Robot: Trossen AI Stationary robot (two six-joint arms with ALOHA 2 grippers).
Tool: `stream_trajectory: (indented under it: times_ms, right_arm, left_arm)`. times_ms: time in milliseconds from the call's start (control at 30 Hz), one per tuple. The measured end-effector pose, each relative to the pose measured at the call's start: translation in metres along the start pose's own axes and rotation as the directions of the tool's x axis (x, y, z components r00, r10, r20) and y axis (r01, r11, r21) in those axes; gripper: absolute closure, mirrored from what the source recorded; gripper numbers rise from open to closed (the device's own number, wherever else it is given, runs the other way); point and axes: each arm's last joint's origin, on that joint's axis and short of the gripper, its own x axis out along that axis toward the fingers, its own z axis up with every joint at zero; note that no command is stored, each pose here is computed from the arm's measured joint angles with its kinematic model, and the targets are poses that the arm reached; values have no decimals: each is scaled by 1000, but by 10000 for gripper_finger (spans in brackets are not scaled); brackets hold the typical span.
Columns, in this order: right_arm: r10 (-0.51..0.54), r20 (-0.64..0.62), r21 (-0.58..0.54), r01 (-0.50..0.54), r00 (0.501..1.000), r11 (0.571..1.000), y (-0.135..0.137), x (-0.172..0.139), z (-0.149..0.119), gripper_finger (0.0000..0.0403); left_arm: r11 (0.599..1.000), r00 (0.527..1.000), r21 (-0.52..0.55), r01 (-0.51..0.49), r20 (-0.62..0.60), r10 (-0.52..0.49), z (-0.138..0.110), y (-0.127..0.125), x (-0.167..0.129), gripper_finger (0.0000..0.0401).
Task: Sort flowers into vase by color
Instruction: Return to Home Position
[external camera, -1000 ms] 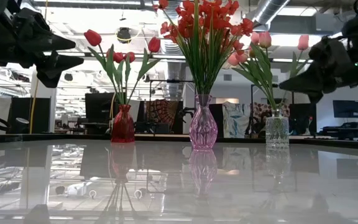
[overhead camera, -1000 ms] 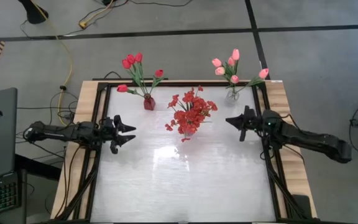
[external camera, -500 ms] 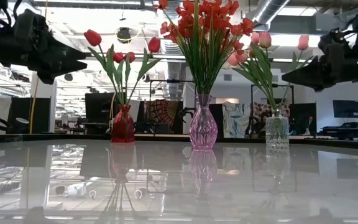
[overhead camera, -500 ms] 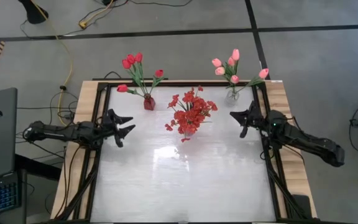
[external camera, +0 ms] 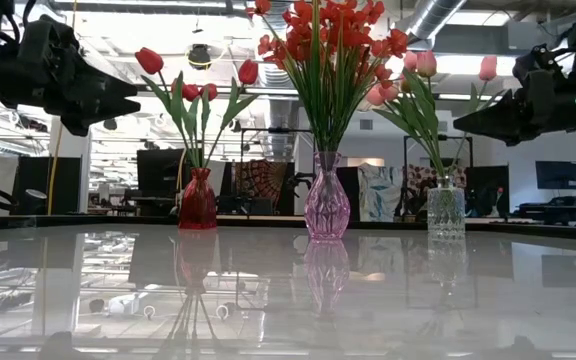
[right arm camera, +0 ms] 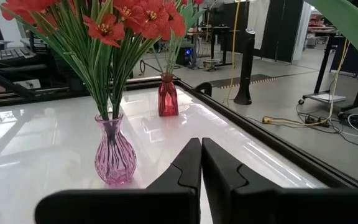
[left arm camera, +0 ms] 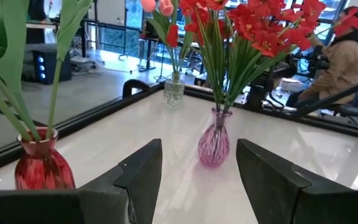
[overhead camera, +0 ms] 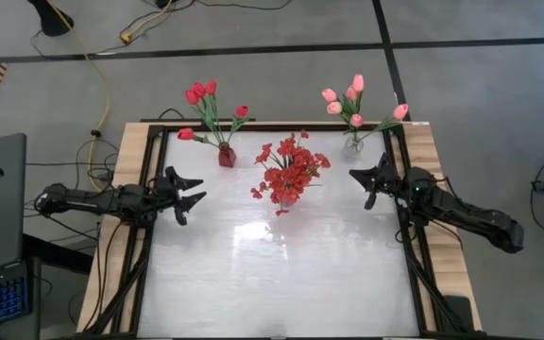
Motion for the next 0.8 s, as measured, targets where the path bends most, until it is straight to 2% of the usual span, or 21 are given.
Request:
stream_trajectory:
  times_ms: [800]
  right_arm:
    - [2, 0, 0, -2, 1000, 1000, 0, 0, 0, 360]
  left_arm:
    - [1000, 1000, -13, 0, 0, 0, 0, 0, 0, 207]
